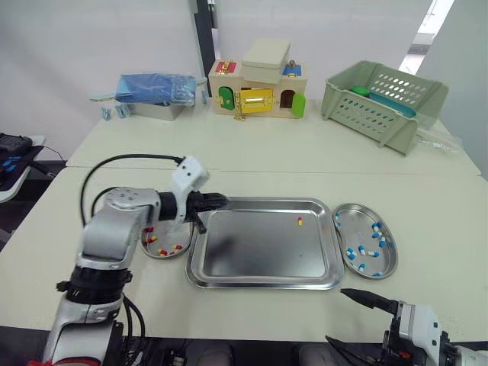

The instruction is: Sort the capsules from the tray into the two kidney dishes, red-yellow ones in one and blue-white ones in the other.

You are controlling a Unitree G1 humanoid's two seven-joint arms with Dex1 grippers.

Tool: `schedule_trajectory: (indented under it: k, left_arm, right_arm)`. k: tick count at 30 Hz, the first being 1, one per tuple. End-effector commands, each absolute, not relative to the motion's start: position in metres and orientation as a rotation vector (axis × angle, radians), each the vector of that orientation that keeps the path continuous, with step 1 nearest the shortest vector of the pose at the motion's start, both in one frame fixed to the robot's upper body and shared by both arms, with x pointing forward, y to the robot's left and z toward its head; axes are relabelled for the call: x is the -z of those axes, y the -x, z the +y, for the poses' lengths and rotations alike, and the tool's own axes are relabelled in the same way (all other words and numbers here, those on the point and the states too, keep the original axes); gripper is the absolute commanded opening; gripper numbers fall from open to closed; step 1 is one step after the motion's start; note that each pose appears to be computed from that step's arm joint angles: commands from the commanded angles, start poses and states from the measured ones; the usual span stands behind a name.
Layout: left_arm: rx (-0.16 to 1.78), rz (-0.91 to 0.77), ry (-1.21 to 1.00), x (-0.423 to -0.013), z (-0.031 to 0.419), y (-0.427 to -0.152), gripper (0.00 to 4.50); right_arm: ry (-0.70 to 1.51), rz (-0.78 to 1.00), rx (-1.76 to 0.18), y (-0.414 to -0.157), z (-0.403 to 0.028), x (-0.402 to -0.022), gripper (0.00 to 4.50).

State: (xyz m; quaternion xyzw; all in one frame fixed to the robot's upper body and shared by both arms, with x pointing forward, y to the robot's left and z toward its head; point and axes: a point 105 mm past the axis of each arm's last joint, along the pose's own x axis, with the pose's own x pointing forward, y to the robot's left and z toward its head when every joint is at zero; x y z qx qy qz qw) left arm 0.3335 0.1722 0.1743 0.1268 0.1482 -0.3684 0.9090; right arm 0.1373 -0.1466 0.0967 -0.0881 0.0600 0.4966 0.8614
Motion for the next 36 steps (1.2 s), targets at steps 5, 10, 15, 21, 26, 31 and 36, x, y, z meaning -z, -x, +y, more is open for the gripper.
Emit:
schedule_trajectory:
  k: [5, 10, 15, 21, 26, 31, 36]
  left_arm:
    - [0.479, 0.265, -0.223, -0.189, 0.221, -0.32, 0.06]
    - [0.384, 0.295, -0.184, -0.176, 0.237, -0.313, 0.06]
    - [0.349, 0.334, -0.156, -0.162, 0.242, -0.314, 0.06]
    - [0.335, 0.382, -0.148, -0.152, 0.247, -0.315, 0.3]
    - [0.351, 0.397, -0.142, -0.149, 0.246, -0.315, 1.7]
    - [0.358, 0.41, -0.145, -0.148, 0.246, -0.315, 3.27]
    - [0.357, 0.411, -0.15, -0.149, 0.247, -0.316, 4.46]
  right_arm:
    - [0.176, 0.105, -1.08, -0.145, -0.152, -0.1, 4.5]
    - [0.185, 0.099, -1.065, -0.153, -0.16, -0.097, 4.5]
    - [0.169, 0.092, -1.028, -0.156, -0.161, -0.096, 4.5]
    - [0.167, 0.086, -1.015, -0.156, -0.158, -0.099, 4.5]
    - [0.173, 0.083, -1.005, -0.157, -0.158, -0.101, 4.5]
    - [0.173, 0.082, -1.001, -0.156, -0.158, -0.101, 4.5]
    - [0.168, 0.071, -1.011, -0.155, -0.156, -0.102, 4.5]
